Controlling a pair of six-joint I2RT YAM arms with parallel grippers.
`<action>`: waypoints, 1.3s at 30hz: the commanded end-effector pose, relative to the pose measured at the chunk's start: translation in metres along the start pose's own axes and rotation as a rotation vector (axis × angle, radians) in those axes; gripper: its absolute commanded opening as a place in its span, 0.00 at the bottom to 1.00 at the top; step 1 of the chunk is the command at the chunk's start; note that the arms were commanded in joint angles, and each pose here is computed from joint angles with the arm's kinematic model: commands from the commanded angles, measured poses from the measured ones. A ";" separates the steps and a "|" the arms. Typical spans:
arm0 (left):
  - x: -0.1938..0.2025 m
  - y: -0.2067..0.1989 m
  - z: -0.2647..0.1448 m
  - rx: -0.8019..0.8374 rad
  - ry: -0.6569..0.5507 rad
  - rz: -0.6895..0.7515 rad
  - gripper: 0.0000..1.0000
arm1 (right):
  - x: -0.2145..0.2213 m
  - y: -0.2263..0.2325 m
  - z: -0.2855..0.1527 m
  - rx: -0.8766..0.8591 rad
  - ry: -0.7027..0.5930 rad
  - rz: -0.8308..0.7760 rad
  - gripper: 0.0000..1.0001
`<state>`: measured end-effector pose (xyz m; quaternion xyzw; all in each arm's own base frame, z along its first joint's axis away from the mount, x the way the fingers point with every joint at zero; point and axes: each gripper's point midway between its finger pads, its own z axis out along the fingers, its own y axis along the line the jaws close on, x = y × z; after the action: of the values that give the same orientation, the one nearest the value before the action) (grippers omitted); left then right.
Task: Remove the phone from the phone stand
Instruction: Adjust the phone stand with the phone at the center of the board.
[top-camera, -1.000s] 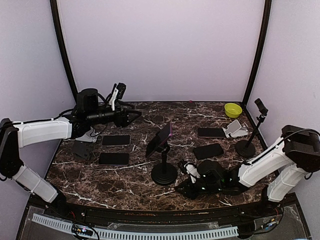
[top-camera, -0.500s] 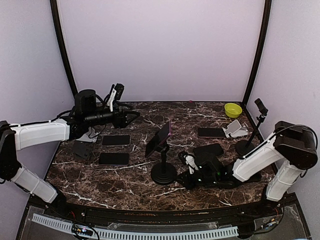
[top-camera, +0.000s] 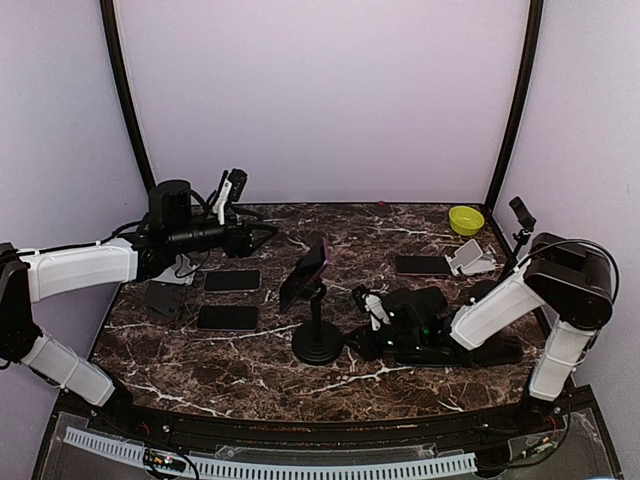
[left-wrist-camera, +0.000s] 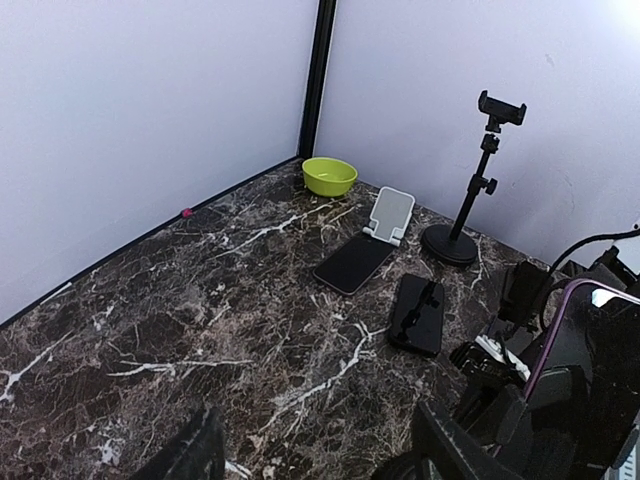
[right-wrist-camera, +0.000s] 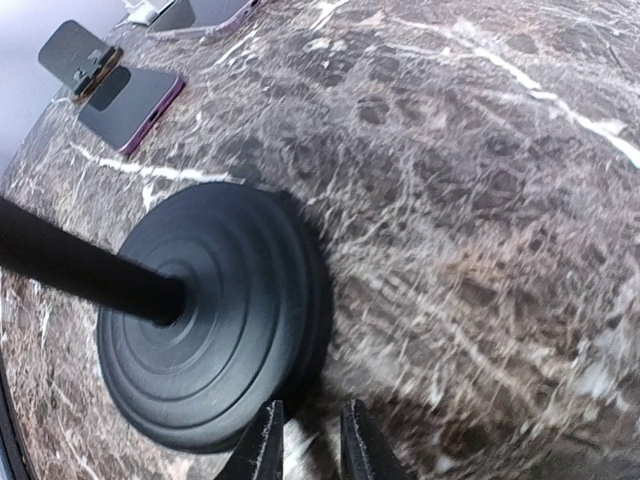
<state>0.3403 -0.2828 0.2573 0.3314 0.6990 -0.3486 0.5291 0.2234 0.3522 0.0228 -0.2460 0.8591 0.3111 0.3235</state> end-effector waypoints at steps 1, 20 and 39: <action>0.002 0.005 -0.011 -0.004 0.012 -0.042 0.65 | -0.027 0.001 0.004 -0.044 -0.073 -0.015 0.21; -0.006 0.017 -0.028 -0.104 -0.069 -0.057 0.69 | -0.080 0.051 -0.063 -0.016 -0.478 0.020 0.60; -0.012 0.024 -0.039 -0.176 -0.103 -0.040 0.71 | -0.087 0.090 -0.030 0.022 -0.657 -0.107 0.63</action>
<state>0.3438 -0.2429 0.2581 0.2581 0.7191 -0.3146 0.5633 0.2081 0.4078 0.1286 -0.1924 0.7072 0.3516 0.5824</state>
